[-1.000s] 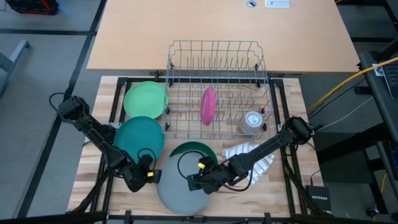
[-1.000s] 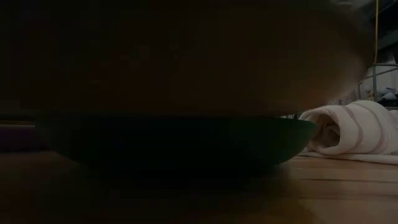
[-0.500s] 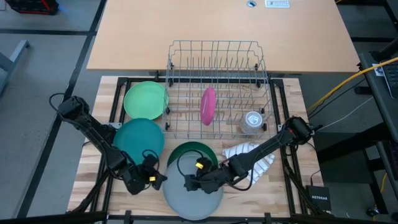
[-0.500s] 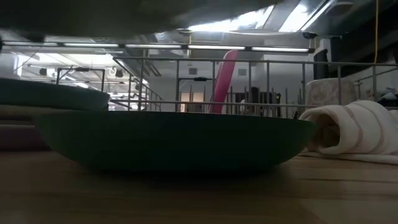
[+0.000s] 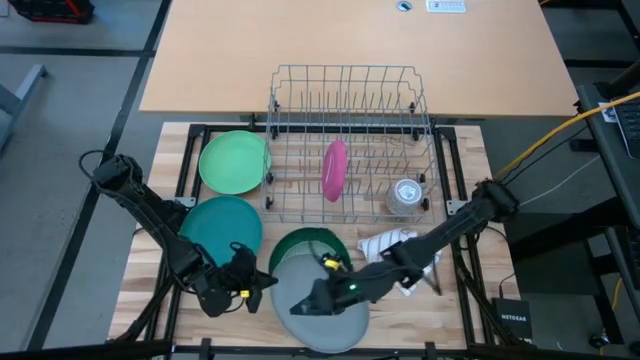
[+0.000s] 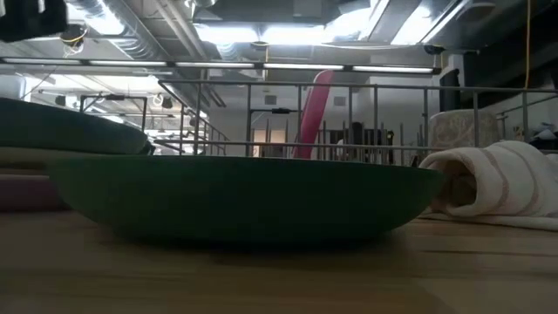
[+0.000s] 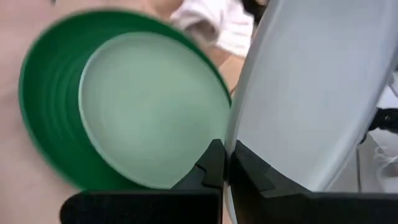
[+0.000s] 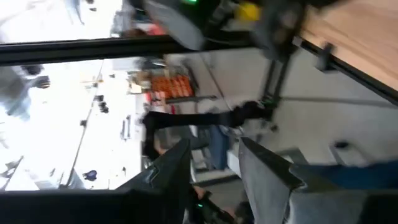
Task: Sort dishes
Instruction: Put the gray plate in the dish rack
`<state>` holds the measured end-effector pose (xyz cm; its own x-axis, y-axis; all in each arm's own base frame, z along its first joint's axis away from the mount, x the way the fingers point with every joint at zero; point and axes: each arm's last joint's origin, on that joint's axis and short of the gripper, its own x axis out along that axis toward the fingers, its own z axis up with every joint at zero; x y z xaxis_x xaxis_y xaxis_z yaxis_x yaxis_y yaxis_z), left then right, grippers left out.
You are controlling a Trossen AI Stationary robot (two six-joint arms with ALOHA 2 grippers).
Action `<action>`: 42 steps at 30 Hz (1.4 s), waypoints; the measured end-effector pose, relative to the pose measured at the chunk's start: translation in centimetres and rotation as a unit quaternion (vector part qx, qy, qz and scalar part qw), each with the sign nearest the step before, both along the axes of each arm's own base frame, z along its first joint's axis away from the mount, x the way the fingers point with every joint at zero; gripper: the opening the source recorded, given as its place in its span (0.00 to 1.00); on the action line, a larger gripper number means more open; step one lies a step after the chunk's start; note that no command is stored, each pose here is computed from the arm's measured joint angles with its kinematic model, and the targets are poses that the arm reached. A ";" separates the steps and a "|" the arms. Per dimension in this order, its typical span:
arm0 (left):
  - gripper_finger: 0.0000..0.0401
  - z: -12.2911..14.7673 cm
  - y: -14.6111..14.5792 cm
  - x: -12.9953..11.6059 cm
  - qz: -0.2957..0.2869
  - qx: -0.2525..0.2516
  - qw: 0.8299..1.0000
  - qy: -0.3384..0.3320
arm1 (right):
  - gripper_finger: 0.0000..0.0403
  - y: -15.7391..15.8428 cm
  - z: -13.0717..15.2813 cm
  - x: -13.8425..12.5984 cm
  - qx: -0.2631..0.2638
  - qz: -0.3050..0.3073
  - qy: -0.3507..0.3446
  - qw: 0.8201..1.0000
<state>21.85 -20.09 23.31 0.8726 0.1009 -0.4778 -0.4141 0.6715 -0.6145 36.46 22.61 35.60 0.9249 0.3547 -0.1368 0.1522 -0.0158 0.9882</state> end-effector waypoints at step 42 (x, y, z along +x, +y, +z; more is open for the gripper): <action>0.00 14.4 12.7 2.1 0.283 0.512 0.811 -0.008 | 0.35 -19.9 17.3 -10.9 -0.096 -0.396 -0.271 0.872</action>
<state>24.00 -7.35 37.69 0.5527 0.8244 0.1215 -0.8320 0.5375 0.1374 25.56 2.69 52.88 0.8171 -0.4060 0.4093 -0.3213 0.2688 0.9080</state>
